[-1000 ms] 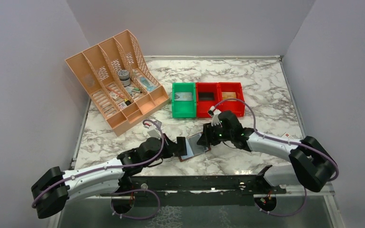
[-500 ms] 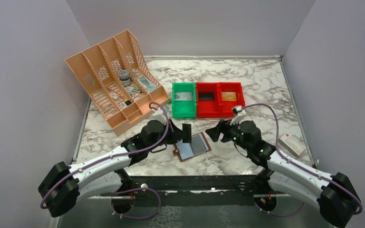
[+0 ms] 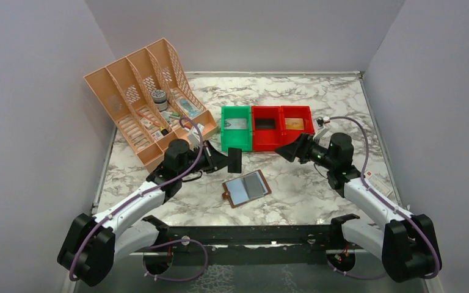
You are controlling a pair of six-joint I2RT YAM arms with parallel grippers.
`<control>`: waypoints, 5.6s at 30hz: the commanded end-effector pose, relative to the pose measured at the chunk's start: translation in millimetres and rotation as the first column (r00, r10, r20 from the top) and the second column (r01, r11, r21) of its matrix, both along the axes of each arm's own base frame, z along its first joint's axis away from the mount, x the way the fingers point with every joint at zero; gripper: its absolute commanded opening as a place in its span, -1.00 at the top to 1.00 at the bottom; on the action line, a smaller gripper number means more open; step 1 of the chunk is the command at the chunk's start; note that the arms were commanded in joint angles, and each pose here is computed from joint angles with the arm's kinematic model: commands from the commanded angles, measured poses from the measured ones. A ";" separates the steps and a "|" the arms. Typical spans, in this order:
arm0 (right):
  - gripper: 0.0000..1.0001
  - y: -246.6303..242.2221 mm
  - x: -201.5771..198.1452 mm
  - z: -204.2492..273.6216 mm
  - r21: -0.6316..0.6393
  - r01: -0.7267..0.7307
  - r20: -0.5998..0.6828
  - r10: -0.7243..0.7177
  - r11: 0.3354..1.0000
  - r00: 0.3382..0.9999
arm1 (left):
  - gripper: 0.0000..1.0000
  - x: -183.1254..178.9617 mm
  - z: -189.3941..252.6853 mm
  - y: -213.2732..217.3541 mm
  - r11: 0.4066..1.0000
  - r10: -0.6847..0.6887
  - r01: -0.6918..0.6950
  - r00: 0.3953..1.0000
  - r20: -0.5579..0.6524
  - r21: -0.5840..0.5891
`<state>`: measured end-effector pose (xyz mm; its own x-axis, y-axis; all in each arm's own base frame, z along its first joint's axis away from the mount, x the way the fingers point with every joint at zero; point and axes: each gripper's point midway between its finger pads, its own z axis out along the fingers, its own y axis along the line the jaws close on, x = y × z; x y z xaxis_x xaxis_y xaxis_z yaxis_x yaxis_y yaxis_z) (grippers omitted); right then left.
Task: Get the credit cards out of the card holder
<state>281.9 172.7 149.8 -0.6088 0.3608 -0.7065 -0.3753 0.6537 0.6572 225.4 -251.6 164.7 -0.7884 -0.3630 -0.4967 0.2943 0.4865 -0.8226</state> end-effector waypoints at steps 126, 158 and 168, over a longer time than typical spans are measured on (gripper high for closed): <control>0.98 117.4 -39.9 84.6 0.359 -0.505 0.059 0.521 0.785 0.852 | -0.08 -6.1 92.3 -35.0 0.933 -0.072 0.143 0.973 0.218 -0.331; 0.98 50.4 14.1 63.5 -0.047 -0.042 0.205 0.051 0.998 0.977 | -0.99 12.6 12.5 66.9 0.882 0.179 -0.245 0.965 0.194 0.403; 0.98 35.5 48.5 40.8 -0.293 0.029 0.167 0.021 0.956 0.986 | -0.99 19.7 -2.8 116.2 0.701 0.301 -0.358 0.933 0.199 0.617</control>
<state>315.4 216.1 209.5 -0.4610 0.2318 -0.8566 -0.4926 0.7361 0.4642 241.9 -165.2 172.0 -0.6246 -0.2358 -0.7445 0.1554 0.8967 -0.4144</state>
